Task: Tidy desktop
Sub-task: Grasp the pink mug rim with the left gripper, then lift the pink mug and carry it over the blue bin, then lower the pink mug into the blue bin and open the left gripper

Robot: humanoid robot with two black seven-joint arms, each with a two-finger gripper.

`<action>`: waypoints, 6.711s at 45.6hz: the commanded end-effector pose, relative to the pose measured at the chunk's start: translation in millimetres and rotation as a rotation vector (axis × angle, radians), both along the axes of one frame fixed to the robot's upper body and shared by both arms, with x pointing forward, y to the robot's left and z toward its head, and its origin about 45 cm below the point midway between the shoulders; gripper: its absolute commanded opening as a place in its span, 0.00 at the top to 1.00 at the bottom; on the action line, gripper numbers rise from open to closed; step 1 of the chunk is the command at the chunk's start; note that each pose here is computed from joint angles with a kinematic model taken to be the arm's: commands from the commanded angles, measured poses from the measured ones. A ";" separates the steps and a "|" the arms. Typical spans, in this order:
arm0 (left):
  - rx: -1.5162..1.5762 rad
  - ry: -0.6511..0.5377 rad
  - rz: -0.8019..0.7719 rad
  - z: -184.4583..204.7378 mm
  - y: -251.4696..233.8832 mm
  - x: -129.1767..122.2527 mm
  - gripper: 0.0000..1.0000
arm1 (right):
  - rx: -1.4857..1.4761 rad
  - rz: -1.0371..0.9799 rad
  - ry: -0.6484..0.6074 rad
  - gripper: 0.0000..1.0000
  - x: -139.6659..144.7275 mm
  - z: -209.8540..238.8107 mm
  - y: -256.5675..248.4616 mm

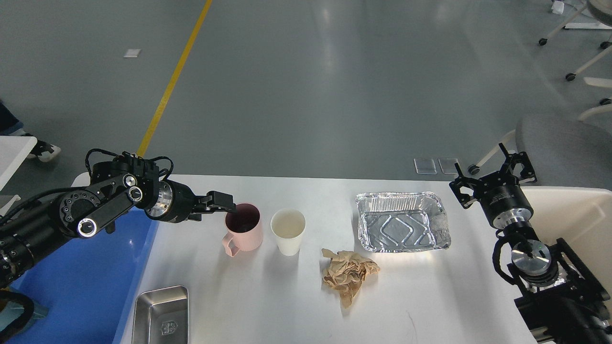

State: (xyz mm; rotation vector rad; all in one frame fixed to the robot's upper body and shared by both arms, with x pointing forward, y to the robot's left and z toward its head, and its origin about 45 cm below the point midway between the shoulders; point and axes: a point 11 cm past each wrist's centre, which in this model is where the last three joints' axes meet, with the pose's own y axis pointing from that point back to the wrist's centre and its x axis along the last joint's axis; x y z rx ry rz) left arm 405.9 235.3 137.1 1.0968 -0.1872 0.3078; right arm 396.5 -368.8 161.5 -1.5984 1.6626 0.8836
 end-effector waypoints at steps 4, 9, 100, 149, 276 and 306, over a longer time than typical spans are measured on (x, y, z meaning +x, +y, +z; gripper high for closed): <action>0.004 -0.003 -0.007 -9.0 -12.1 -1.8 0.01 | -0.001 -0.001 0.003 0.00 -0.9 -0.9 -0.7; 0.007 -0.008 -0.014 -13.3 -18.2 -3.1 0.01 | -0.001 -0.002 0.006 0.00 -1.8 -2.2 -1.0; 0.122 0.056 -0.068 -20.4 -12.3 -12.6 1.00 | 0.004 -0.012 0.038 0.00 -14.7 -18.0 -3.8; -0.250 -0.447 0.237 324.9 77.3 81.5 1.00 | 0.001 -0.016 0.047 0.00 -17.4 -20.6 -6.0; 0.350 0.410 0.247 16.4 234.2 -140.0 0.59 | -0.032 -0.013 0.030 0.00 -18.1 -11.1 -15.4; 0.169 0.069 0.385 151.0 238.5 -57.6 0.02 | -0.039 -0.010 0.020 0.00 -18.7 -6.4 -16.1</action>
